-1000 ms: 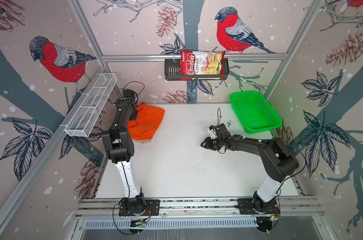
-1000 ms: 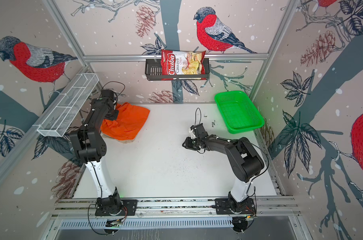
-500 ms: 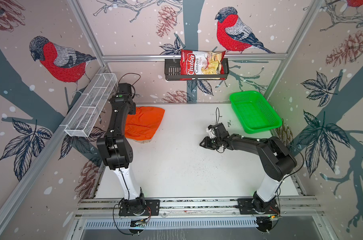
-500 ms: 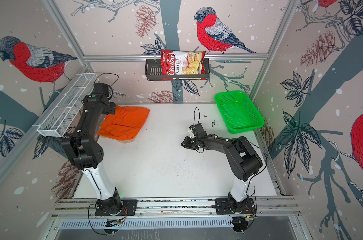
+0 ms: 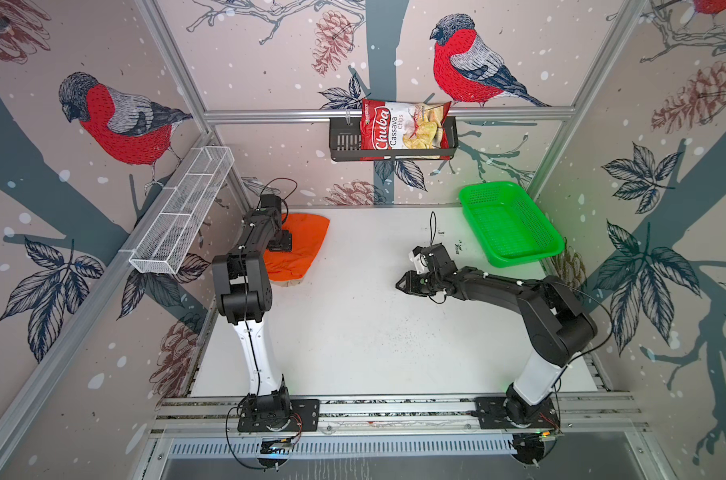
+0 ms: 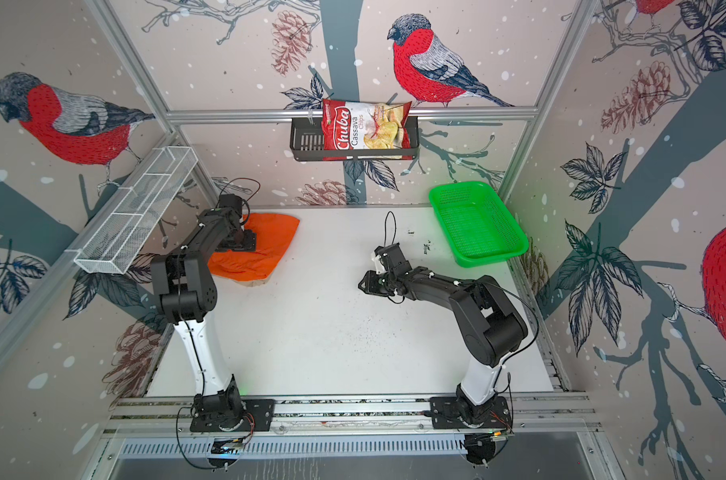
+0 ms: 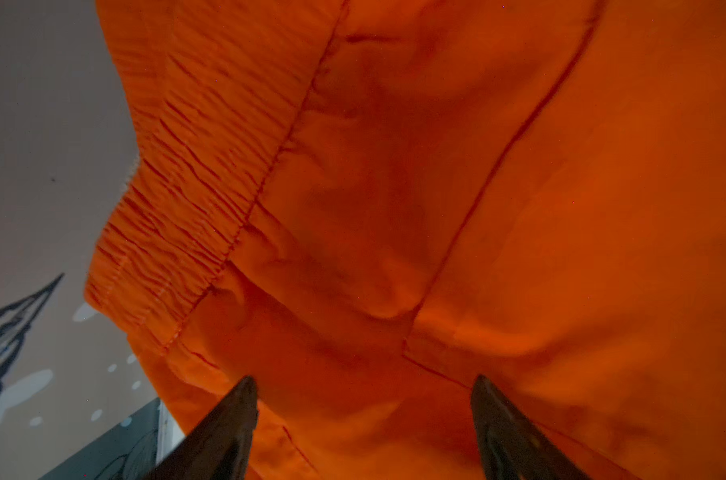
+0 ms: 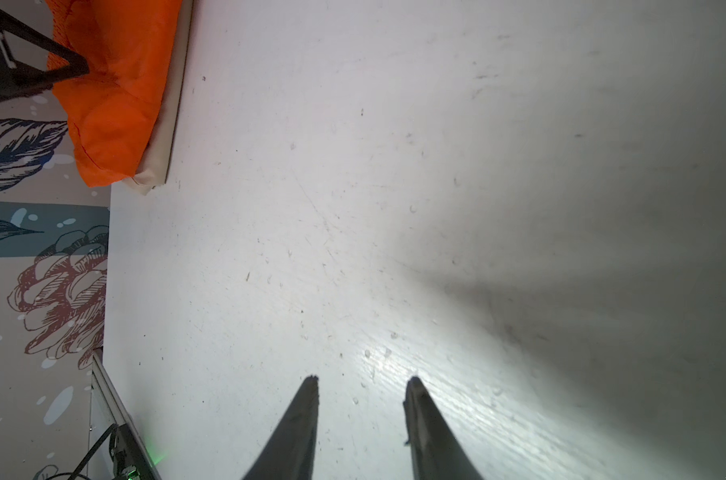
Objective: Fold and stack the shorts
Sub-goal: 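Open and raise the left gripper while the right gripper moves toward the basket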
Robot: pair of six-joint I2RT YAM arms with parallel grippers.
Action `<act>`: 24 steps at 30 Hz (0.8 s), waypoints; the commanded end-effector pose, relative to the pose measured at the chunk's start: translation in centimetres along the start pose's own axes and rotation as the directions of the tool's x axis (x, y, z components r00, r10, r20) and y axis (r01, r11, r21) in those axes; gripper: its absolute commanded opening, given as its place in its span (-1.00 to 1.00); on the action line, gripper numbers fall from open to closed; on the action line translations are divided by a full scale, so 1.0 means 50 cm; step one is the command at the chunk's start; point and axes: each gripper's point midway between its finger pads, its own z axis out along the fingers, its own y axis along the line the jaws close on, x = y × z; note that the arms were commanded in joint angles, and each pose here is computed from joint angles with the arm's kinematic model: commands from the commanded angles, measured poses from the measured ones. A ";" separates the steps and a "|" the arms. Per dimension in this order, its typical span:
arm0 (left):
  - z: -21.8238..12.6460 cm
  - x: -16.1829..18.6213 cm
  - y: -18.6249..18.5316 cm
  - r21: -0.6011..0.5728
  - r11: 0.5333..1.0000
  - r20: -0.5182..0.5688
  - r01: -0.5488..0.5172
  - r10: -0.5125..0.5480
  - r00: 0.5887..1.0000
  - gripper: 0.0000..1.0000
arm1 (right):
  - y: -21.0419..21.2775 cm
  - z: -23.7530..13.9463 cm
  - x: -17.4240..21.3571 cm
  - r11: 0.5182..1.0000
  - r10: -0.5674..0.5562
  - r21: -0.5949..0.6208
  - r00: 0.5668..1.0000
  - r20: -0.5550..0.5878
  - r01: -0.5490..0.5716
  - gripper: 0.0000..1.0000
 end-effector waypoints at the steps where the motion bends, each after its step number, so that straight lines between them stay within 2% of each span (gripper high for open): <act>1: 0.030 0.000 -0.018 0.032 0.998 0.006 0.057 -0.058 0.998 0.61 | 0.000 -0.006 -0.003 1.000 -0.023 0.005 1.000 0.014 0.023 -0.25; 8: 0.056 0.012 -0.027 0.040 0.995 -0.012 0.097 -0.096 0.995 0.68 | -0.001 -0.027 -0.011 1.000 -0.025 0.007 0.999 0.047 0.025 -0.24; 11: 0.004 -0.011 -0.026 0.071 0.990 0.057 0.119 -0.124 0.991 0.70 | 0.000 -0.045 -0.024 1.000 -0.027 0.013 0.997 0.077 0.027 -0.24; 12: -0.021 -0.020 -0.024 0.077 0.989 0.084 0.123 -0.130 0.988 0.76 | 0.000 -0.053 -0.030 0.999 -0.032 0.017 0.996 0.089 0.030 -0.23; 13: -0.053 -0.028 -0.018 0.077 0.988 0.117 0.131 -0.140 0.983 0.92 | -0.002 -0.065 -0.041 0.999 -0.036 0.026 0.993 0.111 0.033 -0.22; 15: -0.126 -0.039 0.003 0.059 0.985 0.195 0.161 -0.169 0.966 0.96 | -0.005 -0.092 -0.062 0.998 -0.050 0.047 0.986 0.157 0.043 -0.18; 17: -0.205 -0.046 0.006 0.094 0.978 0.307 0.185 -0.205 0.929 0.96 | -0.017 -0.129 -0.090 0.995 -0.069 0.089 0.973 0.221 0.050 -0.03; 18: -0.237 -0.046 -0.004 0.124 0.978 0.363 0.165 -0.199 0.910 0.96 | -0.025 -0.149 -0.104 0.992 -0.075 0.115 0.964 0.254 0.047 0.15; 19: -0.272 -0.042 -0.015 0.150 0.979 0.426 0.139 -0.191 0.884 0.96 | -0.039 -0.173 -0.119 0.988 -0.084 0.147 0.953 0.293 0.043 0.63; 20: -0.308 -0.039 -0.023 0.177 0.975 0.500 0.132 -0.204 0.841 0.96 | -0.051 -0.198 -0.134 0.984 -0.097 0.173 0.939 0.329 0.041 0.99; 21: -0.327 -0.028 -0.033 0.206 0.972 0.552 0.115 -0.213 0.807 0.96 | -0.064 -0.219 -0.146 0.980 -0.102 0.194 0.926 0.363 0.032 0.99; 23: -0.376 -0.006 -0.048 0.293 0.954 0.676 0.069 -0.258 0.690 0.96 | -0.101 -0.273 -0.172 0.970 -0.119 0.245 0.887 0.446 0.008 0.99; 24: -0.379 0.017 -0.052 0.318 0.947 0.712 0.055 -0.276 0.646 0.96 | -0.116 -0.293 -0.181 0.964 -0.131 0.265 0.868 0.479 0.000 0.98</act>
